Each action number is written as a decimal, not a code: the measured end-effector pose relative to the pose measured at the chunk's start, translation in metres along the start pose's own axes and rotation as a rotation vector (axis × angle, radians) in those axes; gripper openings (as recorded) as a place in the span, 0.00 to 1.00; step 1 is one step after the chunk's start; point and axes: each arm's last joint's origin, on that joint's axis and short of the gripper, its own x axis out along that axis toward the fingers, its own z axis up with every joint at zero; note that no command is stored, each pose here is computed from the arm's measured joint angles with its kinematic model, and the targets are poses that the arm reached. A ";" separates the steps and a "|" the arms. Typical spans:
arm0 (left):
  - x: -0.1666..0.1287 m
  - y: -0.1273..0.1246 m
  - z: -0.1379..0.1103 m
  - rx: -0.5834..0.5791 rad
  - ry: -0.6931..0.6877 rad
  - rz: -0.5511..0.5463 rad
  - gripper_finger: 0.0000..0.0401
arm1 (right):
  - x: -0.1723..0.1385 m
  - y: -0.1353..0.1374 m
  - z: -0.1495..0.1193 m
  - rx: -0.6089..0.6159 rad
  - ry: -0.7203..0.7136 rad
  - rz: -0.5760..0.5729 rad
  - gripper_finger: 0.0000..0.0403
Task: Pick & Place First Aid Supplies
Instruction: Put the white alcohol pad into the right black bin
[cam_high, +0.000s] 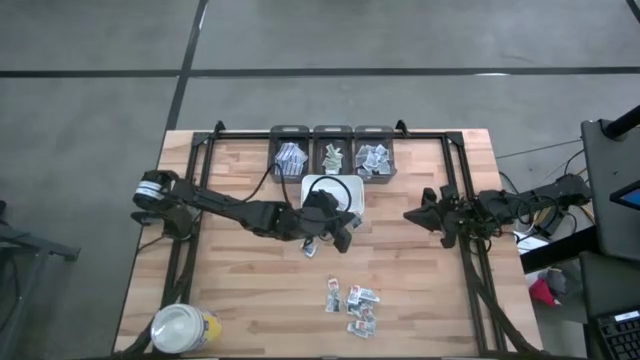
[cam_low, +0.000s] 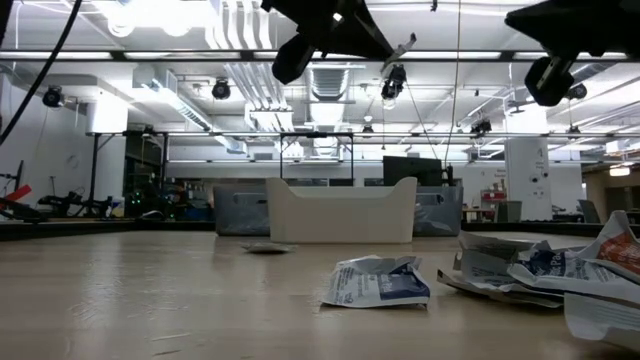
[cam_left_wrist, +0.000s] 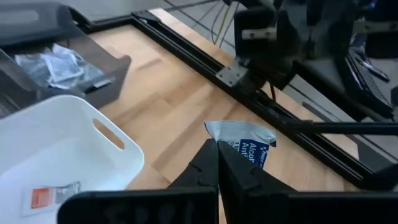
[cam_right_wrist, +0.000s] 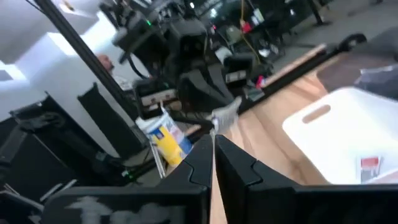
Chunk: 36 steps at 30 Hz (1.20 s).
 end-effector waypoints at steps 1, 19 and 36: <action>0.000 0.000 0.000 0.001 -0.003 0.003 0.00 | 0.002 0.001 0.000 0.004 0.013 -0.005 0.05; 0.001 0.006 -0.002 0.155 0.029 0.043 0.00 | 0.072 0.043 0.029 -0.048 0.327 -0.255 0.41; 0.001 0.006 -0.002 0.200 0.030 0.042 0.00 | 0.131 0.041 0.042 0.072 0.372 -0.472 0.44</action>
